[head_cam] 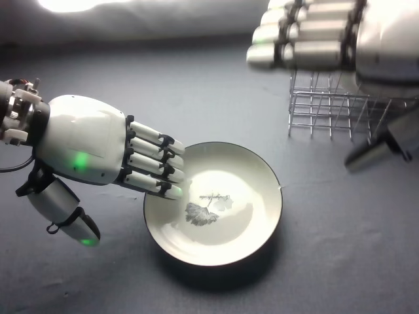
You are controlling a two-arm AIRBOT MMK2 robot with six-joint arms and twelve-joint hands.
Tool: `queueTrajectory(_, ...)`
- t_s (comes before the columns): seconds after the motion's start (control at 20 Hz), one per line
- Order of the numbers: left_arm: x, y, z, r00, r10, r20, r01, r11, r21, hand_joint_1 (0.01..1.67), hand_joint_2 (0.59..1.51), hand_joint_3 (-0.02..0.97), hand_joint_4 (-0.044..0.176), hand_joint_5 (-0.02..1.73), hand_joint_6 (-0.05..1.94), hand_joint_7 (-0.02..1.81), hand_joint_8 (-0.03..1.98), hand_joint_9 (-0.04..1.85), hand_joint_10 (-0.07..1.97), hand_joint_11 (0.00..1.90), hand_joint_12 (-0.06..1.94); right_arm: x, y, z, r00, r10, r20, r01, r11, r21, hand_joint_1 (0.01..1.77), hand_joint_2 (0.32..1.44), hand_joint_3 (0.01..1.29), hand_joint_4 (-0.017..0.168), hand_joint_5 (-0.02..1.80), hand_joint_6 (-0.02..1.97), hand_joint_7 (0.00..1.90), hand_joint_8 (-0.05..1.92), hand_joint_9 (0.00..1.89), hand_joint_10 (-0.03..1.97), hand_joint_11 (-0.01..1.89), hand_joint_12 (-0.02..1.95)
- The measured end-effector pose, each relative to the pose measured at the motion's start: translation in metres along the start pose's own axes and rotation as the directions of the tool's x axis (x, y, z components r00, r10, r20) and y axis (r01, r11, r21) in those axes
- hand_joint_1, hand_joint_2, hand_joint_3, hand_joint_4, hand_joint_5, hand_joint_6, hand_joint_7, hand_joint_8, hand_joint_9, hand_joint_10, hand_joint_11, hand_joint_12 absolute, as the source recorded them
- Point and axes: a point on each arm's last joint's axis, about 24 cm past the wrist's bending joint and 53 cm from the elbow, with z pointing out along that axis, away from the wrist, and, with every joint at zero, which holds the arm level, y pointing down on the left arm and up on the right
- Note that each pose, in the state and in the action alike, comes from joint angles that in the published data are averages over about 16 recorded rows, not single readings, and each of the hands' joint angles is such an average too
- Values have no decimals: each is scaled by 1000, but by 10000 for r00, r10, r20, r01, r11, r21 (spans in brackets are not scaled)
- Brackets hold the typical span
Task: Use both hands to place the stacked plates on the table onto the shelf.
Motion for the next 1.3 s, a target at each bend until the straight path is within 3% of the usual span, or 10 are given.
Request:
queueTrajectory(0.25,4,6,-1,10000,-7,-43,6,9999,-151,22,1160,22,-1,20,8,15,14,8,-1,13,-10,33,25,-3,9903,-1035,-923,936,9899,-1062,530,843,14,5,20,8,11,-7,16,5,11,7)
queueTrajectory(0.5,13,9,-2,9999,-101,-126,98,9997,-218,22,1160,22,-1,19,5,14,7,-6,-13,13,-11,57,36,-8,9742,-1666,-1522,1409,9759,-1664,536,843,14,4,20,8,11,-7,13,6,11,7)
queueTrajectory(0.95,39,8,0,9972,-677,-312,668,9973,-299,22,1159,22,-7,-1,-18,6,0,-19,-29,12,-13,80,45,-7,9570,-2102,-1999,1652,9614,-2201,506,843,15,4,19,8,11,-6,16,5,11,6)
queueTrajectory(1.3,51,7,2,9933,-1094,-382,1079,9934,-394,21,1159,21,-12,-16,-35,1,1,-16,-29,13,-15,90,45,5,9533,-2143,-2129,1653,9600,-2261,493,846,15,4,20,8,11,-7,19,6,12,6)
